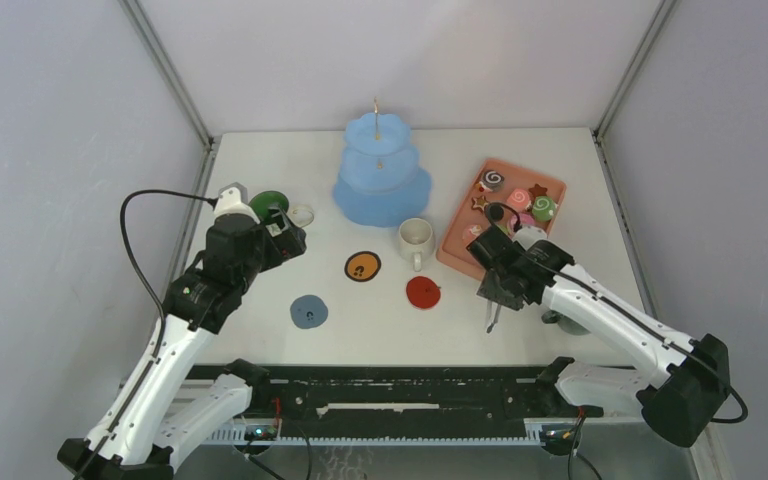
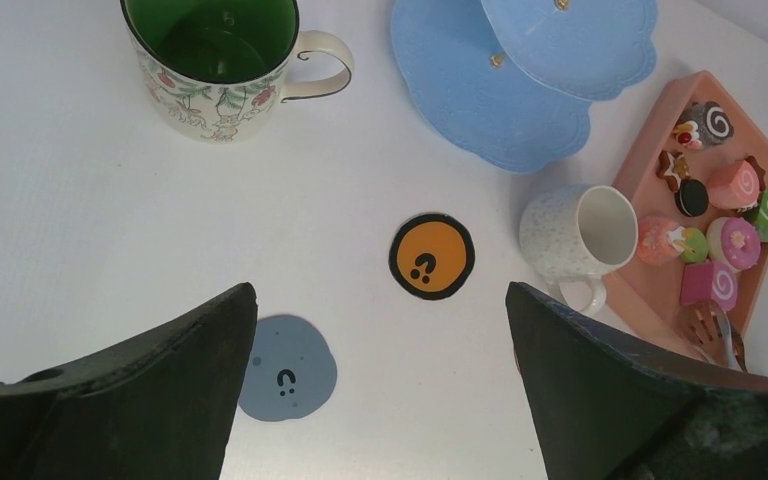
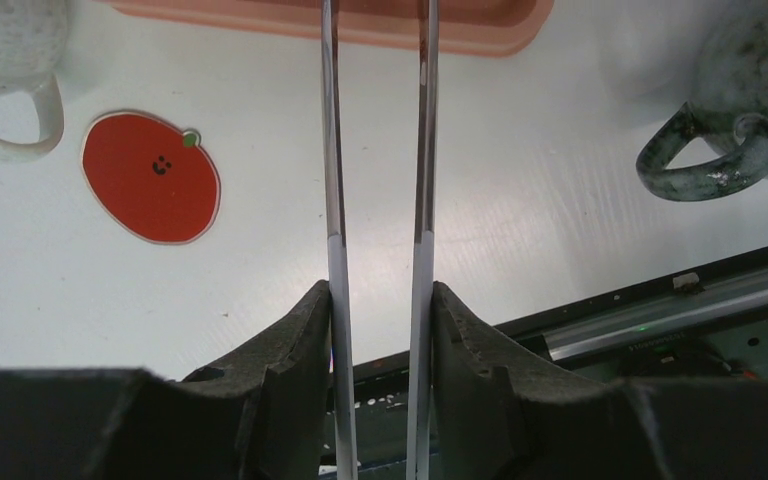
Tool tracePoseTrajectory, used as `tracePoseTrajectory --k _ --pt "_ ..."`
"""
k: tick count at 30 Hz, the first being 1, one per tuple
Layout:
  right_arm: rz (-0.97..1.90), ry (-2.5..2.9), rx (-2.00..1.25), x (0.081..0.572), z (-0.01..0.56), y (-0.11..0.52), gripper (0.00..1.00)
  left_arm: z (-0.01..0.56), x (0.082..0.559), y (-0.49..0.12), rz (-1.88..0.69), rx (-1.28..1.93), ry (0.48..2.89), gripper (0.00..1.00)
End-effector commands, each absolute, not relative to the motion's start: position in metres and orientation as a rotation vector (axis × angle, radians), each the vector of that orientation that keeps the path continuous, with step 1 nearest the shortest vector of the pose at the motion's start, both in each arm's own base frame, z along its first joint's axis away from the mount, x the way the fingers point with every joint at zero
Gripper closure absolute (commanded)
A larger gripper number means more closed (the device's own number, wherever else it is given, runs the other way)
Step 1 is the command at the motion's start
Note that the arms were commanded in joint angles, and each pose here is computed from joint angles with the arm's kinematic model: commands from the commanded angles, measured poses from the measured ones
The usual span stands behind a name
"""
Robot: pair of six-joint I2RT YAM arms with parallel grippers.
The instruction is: Serve the afternoon tea
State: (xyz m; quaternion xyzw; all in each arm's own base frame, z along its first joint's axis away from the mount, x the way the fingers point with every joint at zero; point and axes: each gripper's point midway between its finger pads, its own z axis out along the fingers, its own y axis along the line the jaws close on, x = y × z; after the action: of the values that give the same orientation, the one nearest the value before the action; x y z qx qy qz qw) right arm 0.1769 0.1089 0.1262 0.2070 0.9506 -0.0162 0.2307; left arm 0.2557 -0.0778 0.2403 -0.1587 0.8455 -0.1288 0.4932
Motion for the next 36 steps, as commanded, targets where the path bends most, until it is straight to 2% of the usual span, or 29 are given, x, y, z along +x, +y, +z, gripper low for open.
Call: tracePoseTrajectory --k 1,12,24,26,28,36 --pt "-0.025 2.540 0.577 0.197 0.132 0.112 0.55 0.254 0.259 -0.075 -0.314 -0.372 2.002 0.01" --pt "-0.015 2.517 0.592 0.206 0.131 0.114 0.52 0.250 0.258 -0.076 -0.320 -0.376 2.010 0.01" --pt "-0.055 2.451 0.610 0.204 0.139 0.089 0.78 0.246 0.260 -0.079 -0.328 -0.370 2.018 0.01" --pt "-0.049 2.449 0.599 0.203 0.139 0.088 0.85 0.246 0.260 -0.079 -0.330 -0.370 2.019 0.01" --pt "-0.044 2.450 0.585 0.201 0.139 0.087 0.99 0.246 0.260 -0.080 -0.331 -0.368 2.021 0.01" --pt "0.017 2.444 0.419 0.191 0.155 0.086 1.00 0.244 0.261 -0.080 -0.328 -0.368 2.022 0.01"
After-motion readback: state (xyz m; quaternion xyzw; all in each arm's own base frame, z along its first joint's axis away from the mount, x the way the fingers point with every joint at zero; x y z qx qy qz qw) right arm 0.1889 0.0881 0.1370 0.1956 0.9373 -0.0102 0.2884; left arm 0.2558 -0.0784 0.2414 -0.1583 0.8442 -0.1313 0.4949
